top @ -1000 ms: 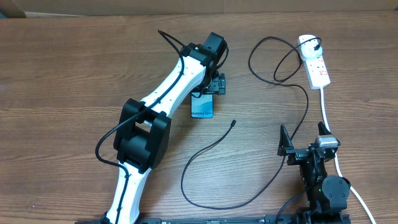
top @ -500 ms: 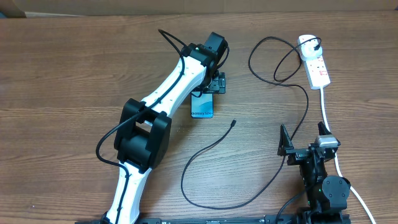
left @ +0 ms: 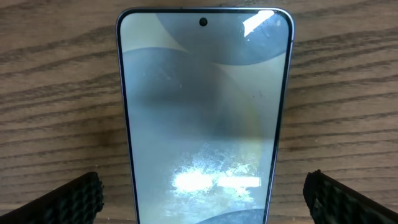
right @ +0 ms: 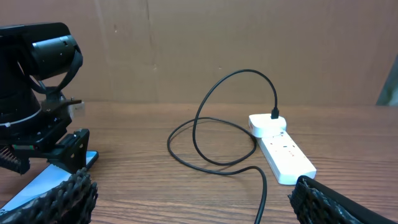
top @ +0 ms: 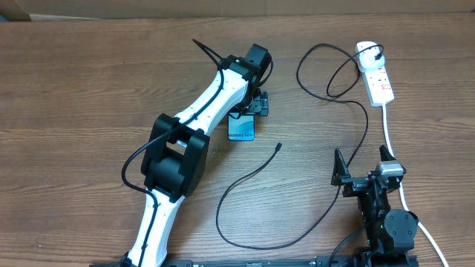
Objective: Plug charger to phone and switch on socket
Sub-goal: 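Lower the left gripper over the phone's top edge, then close the left gripper on the phone's sides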
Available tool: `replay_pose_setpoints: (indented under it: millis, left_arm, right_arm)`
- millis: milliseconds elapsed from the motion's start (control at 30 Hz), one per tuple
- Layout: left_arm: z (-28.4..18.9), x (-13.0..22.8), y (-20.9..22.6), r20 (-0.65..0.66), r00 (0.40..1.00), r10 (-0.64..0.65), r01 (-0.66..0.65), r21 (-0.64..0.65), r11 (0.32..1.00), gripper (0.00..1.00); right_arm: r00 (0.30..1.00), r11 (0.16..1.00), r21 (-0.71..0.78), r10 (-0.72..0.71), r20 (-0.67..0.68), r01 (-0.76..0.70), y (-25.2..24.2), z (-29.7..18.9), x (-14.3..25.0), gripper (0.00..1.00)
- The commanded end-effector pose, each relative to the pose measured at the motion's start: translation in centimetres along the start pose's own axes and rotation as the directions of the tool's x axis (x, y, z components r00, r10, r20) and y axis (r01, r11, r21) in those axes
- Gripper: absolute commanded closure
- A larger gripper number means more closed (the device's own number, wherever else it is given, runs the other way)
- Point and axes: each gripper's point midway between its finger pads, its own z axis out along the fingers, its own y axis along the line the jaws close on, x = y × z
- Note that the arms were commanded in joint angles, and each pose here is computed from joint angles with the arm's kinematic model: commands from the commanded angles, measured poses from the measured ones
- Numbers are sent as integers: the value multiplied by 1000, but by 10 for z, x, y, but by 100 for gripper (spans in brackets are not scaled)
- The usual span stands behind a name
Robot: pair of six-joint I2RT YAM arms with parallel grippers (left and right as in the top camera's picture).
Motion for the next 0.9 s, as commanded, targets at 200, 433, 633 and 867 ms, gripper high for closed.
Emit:
replay_pose_setpoints:
  millis: [200,433,633,867]
  left_arm:
    - [24,7,-5,-40,997,61,-62,1,998,0]
    - [49,21,0,-109,992,64,-67,-24,997,0]
    - [61,31,4,-151,987,61,-69,-47,997,0]
    - [61,31,7,-155,986,57,-66,-52,996,0]
  right_arm:
    - [1000,1000,3,-4,4,4,0,0,2,0]
    - [1000,1000,3,-4,4,4,0,0,2,0]
    - [1000,1000,3,-4,4,4,0,0,2,0]
    - [1000,1000,3,-4,4,4,0,0,2,0]
